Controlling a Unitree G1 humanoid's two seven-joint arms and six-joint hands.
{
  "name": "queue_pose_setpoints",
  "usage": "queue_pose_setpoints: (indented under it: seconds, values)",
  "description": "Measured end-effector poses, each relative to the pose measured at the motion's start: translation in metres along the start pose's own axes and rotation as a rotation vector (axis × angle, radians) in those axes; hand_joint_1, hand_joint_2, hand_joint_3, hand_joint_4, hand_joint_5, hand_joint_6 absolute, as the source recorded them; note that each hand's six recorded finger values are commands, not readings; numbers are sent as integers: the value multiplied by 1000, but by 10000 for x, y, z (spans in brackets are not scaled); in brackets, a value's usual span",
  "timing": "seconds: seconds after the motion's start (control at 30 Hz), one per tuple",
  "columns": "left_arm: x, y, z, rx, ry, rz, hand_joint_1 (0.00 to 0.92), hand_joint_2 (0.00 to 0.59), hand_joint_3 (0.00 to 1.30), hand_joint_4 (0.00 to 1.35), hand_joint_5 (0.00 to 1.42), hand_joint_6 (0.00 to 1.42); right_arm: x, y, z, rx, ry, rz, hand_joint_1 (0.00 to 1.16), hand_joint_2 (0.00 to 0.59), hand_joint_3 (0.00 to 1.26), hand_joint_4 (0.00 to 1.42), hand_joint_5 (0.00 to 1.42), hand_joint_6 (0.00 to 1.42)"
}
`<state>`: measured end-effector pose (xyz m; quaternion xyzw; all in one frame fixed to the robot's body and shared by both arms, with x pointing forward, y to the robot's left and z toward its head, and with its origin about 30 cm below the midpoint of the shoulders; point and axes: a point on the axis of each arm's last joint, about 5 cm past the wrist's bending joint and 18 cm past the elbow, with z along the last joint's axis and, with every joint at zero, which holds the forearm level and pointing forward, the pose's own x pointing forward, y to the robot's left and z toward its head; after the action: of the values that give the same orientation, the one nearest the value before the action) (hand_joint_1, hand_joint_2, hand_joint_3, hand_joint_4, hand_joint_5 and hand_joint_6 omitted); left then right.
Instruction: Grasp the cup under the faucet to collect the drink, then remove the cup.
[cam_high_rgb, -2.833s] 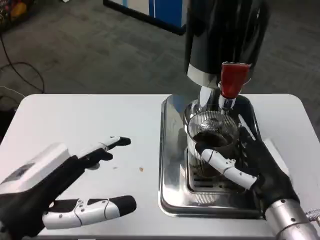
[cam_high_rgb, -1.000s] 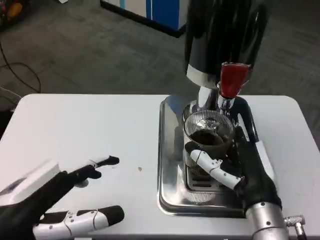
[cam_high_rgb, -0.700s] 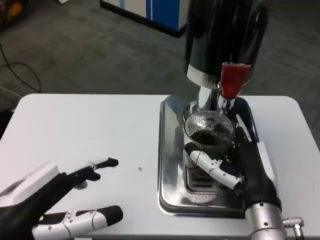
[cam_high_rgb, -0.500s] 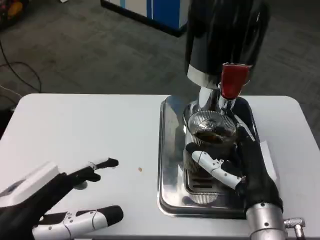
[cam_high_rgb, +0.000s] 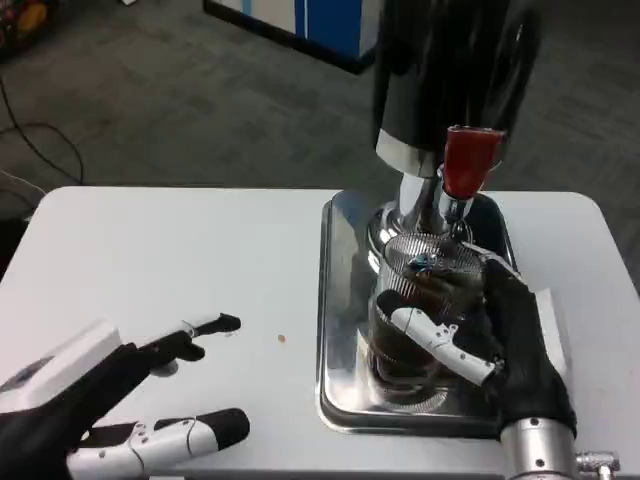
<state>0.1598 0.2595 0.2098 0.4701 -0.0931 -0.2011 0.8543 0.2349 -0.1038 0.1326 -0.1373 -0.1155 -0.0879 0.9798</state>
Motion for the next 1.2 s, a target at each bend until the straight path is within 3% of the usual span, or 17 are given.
queue_pose_setpoints:
  seconds: [0.1,0.23,0.5,0.63,0.9,1.2]
  values:
    - [11,7,7,2,-4,3,65,83,156,96,185,239,-19,-10,-17,4,-1,-18,790,195,675,894,1088,995]
    - [20,13,12,3,-8,5,62,80,156,96,185,239,-31,-43,-41,7,1,-42,809,181,742,969,1188,1119]
    - [57,23,29,6,-21,6,48,79,156,96,185,239,-101,-171,-88,13,8,-87,821,171,846,1073,1328,1265]
    - [97,22,48,7,-39,2,45,79,156,96,185,239,-151,-255,-92,15,6,-84,821,168,870,1085,1345,1297]
    - [155,59,64,14,-60,14,43,77,156,96,185,239,-299,-555,-107,-4,-21,-62,821,163,891,1102,1378,1336]
    - [242,66,110,20,-100,7,27,65,156,96,177,239,-389,-829,-89,-4,-39,-71,821,163,915,1125,1406,1371]
